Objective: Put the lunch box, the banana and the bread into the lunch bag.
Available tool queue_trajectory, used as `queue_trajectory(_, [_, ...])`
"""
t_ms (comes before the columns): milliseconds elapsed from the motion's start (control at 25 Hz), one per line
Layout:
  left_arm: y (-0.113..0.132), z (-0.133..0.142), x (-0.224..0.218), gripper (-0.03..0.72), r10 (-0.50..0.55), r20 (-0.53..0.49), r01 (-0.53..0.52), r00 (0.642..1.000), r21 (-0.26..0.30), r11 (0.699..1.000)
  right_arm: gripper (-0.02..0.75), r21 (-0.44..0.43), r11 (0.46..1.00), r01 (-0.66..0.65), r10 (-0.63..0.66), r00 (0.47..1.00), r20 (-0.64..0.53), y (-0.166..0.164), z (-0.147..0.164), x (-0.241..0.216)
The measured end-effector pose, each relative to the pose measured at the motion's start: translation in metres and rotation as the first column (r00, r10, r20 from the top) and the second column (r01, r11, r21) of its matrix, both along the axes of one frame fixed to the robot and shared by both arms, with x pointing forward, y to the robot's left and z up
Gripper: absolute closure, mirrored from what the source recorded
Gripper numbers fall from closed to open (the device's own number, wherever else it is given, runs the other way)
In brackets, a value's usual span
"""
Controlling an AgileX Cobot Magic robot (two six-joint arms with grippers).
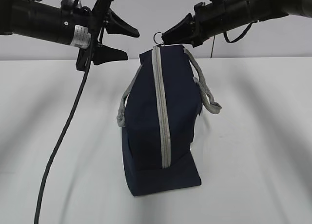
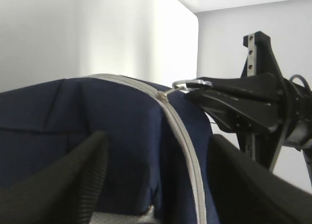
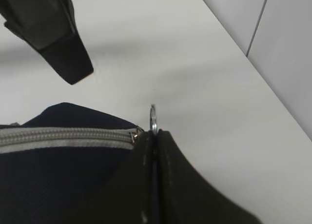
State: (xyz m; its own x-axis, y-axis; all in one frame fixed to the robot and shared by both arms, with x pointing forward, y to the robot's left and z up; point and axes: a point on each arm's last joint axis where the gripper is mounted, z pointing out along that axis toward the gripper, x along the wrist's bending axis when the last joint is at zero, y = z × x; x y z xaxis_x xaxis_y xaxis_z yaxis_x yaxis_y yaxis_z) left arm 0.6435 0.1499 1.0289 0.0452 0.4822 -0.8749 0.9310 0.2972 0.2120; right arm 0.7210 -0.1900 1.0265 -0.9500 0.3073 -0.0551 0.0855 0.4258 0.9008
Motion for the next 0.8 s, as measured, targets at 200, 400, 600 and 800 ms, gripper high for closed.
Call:
queue_trajectory(200, [-0.002, -0.005, 0.015, 0.255, -0.003, -0.04, 0.005, 0.999, 0.044, 0.999, 0.738, 0.0, 1.0, 0.0, 0.0, 1.0, 0.0, 0.0, 0.0, 0.0])
queue_trajectory(400, [-0.005, 0.002, 0.014, 0.266, -0.039, -0.072, 0.042, 0.997, 0.043, 0.998, 0.738, 0.0, 1.0, 0.0, 0.0, 1.0, 0.0, 0.0, 0.0, 0.0])
queue_trajectory(600, [-0.018, 0.001, 0.008, 0.295, -0.075, -0.095, 0.081, 0.993, 0.051, 0.995, 0.738, 0.0, 1.0, 0.0, 0.0, 1.0, 0.0, 0.0, 0.0, 0.0])
queue_trajectory(800, [-0.024, -0.001, 0.004, 0.323, -0.106, -0.1, 0.114, 0.989, 0.082, 0.99, 0.738, 0.0, 1.0, 0.0, 0.0, 1.0, 0.0, 0.0, 0.0, 0.0])
